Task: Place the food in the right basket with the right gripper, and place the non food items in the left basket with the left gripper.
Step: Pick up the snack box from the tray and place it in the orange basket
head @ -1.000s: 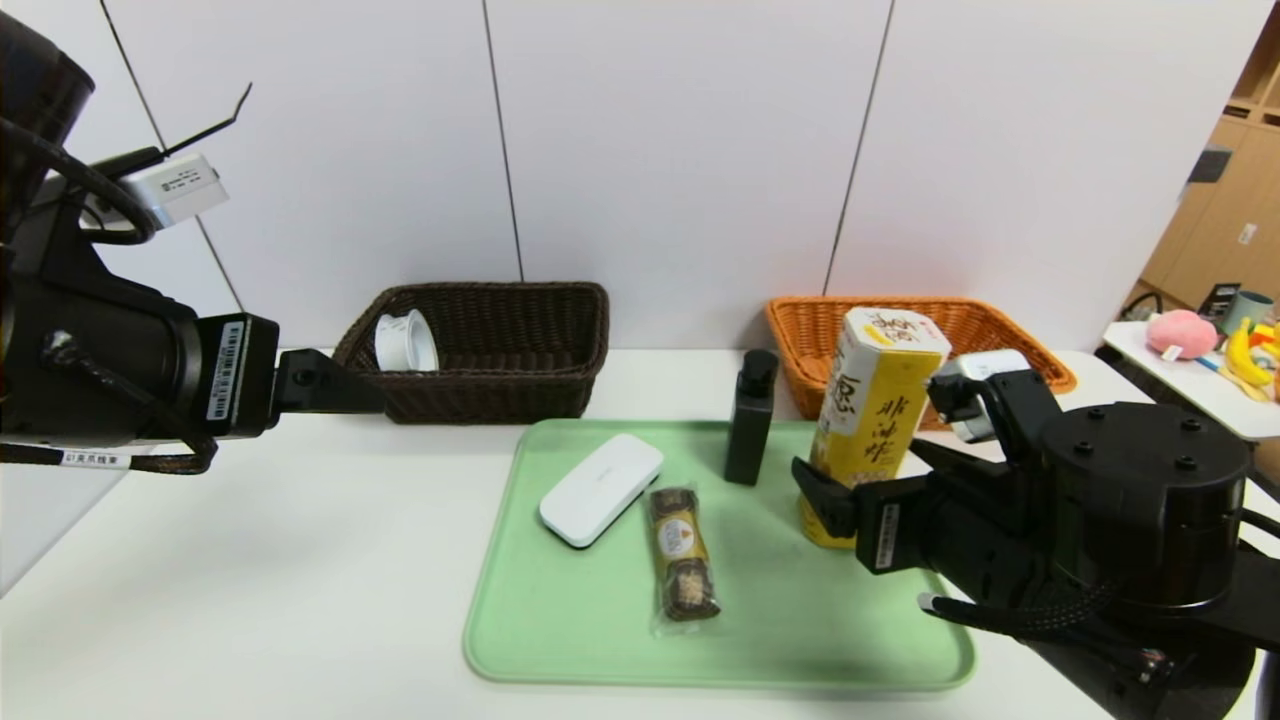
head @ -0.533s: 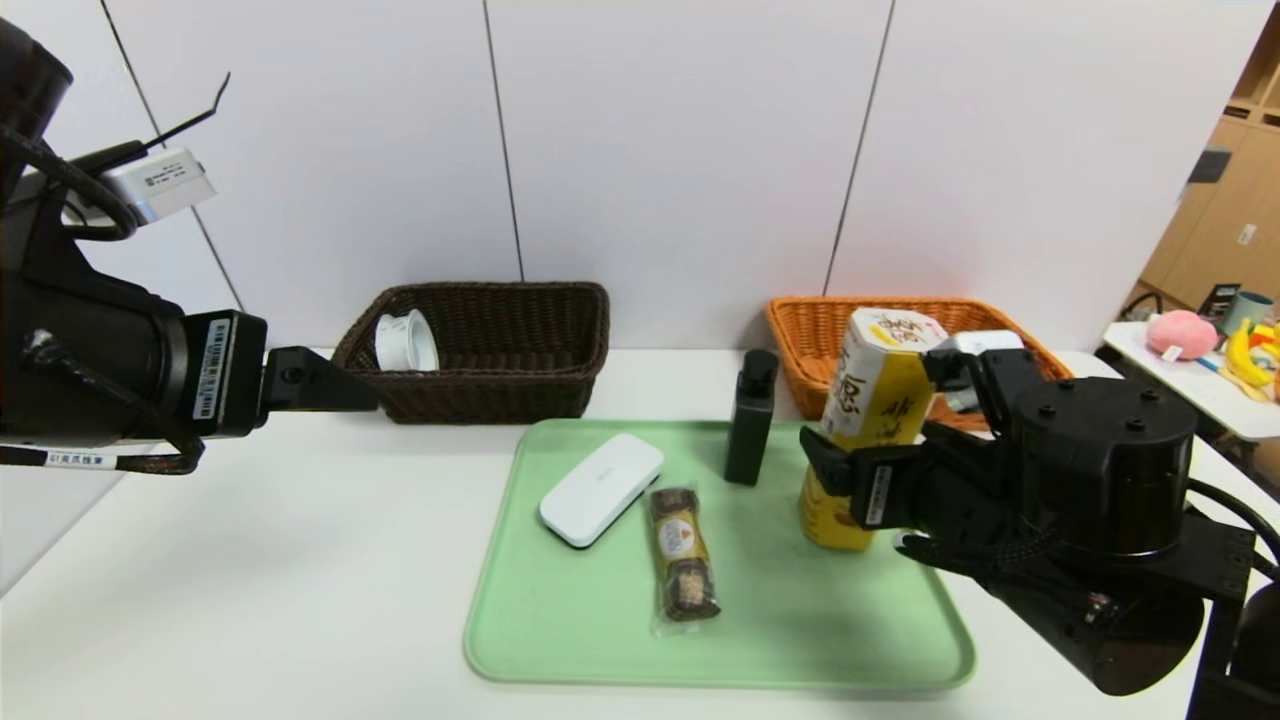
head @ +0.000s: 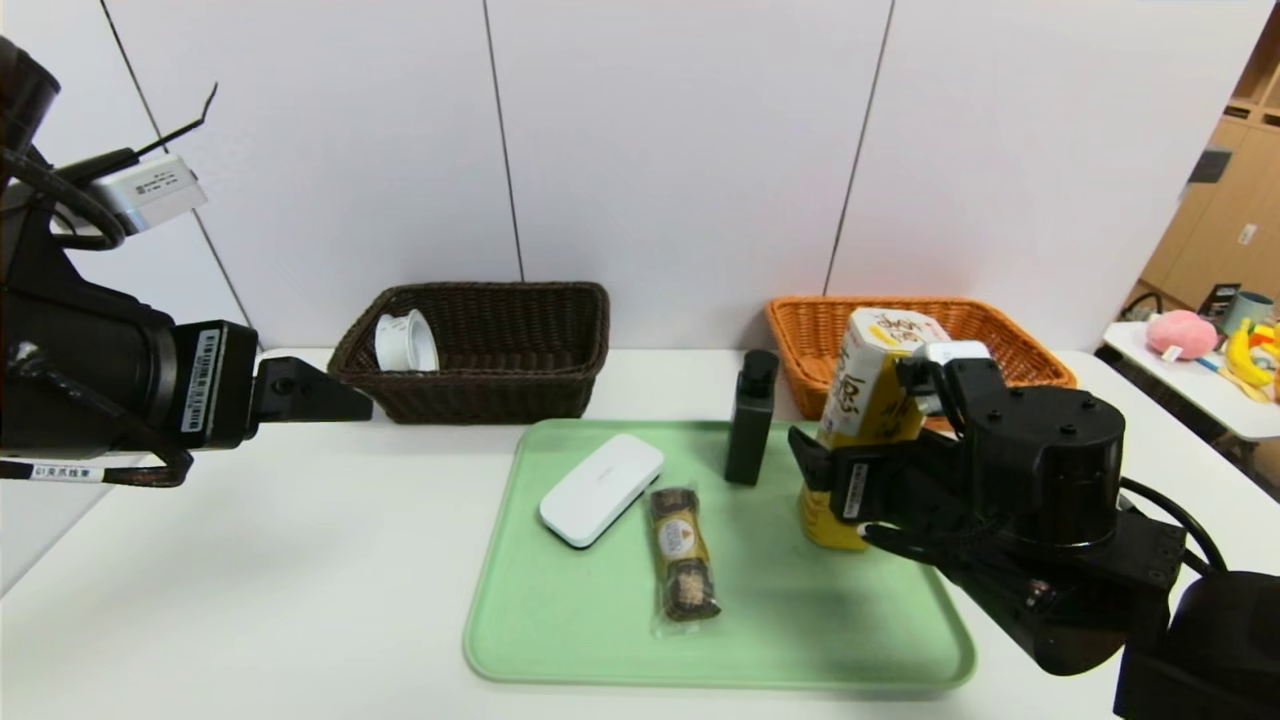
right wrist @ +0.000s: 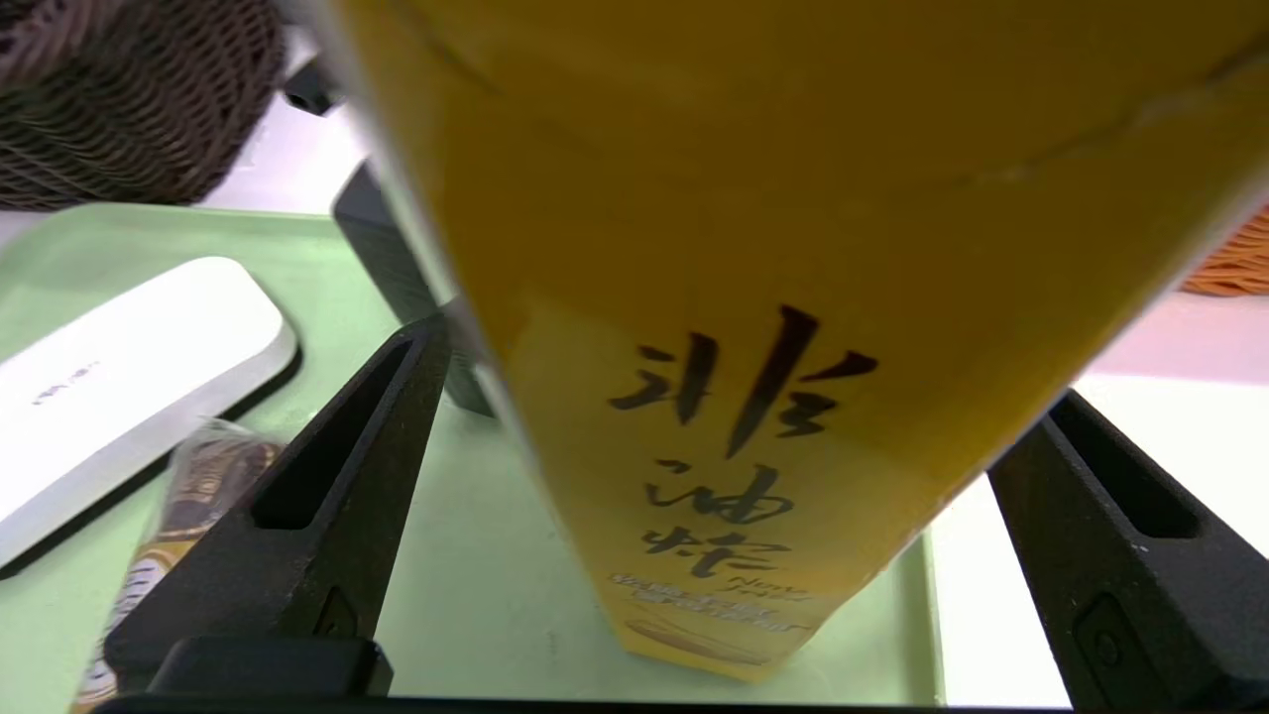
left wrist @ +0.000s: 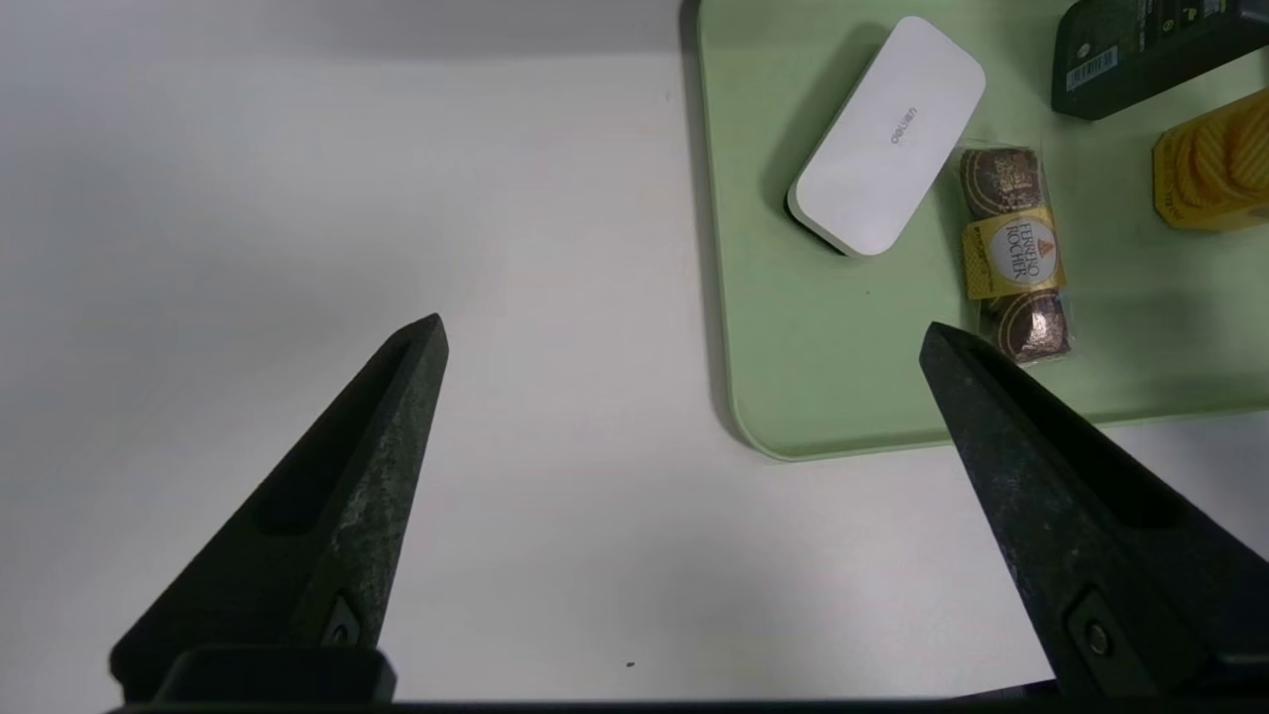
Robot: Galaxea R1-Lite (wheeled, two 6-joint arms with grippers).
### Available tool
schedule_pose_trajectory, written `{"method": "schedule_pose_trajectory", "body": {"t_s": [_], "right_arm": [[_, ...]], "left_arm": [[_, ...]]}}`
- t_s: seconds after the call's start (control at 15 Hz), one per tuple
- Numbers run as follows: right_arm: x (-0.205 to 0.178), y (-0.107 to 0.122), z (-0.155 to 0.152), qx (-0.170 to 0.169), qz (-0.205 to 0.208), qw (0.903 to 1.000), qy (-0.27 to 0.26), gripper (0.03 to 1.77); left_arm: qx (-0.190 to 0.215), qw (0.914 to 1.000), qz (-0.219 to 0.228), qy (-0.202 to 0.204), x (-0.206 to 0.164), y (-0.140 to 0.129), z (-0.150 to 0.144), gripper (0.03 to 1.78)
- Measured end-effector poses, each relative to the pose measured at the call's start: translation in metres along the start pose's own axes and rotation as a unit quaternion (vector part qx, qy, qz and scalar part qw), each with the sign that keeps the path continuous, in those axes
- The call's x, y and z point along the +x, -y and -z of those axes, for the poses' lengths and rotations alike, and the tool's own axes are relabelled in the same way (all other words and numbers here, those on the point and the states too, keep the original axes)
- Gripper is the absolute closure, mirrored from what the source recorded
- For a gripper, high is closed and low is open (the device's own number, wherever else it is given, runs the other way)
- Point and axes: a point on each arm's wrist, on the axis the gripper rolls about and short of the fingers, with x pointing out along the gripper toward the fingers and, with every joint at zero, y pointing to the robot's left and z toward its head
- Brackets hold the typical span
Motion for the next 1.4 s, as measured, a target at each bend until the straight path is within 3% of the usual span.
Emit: {"method": "schedule_pose_trajectory", "body": {"t_s": [0.33,0.53,0.73,1.13,1.4], "right_arm": [[0.006,0.002,0.0,0.007,0.006,0.9999,0.01,0.09],[0.008,0.001,0.002,0.008,0.005,0.9999,0.013,0.59],[0.008,0.0,0.003,0.005,0.002,0.9999,0.01,0.9],[-0.008,0.001,-0.015,0.011,-0.011,0.9994,0.03,0.93],[-0.027,0.004,-0.063,0.026,-0.032,0.9976,0.055,0.93]], "left_arm": [[0.0,1.0,0.0,0.0,0.001,0.0,0.0,0.12],[0.001,1.0,0.0,-0.002,0.002,0.0,0.0,0.12],[0.001,1.0,0.0,-0.004,0.003,0.0,0.001,0.12],[0.001,0.9999,-0.003,-0.012,0.006,-0.001,0.004,0.12],[0.002,0.9999,-0.005,-0.016,0.008,-0.001,0.006,0.12]]}}
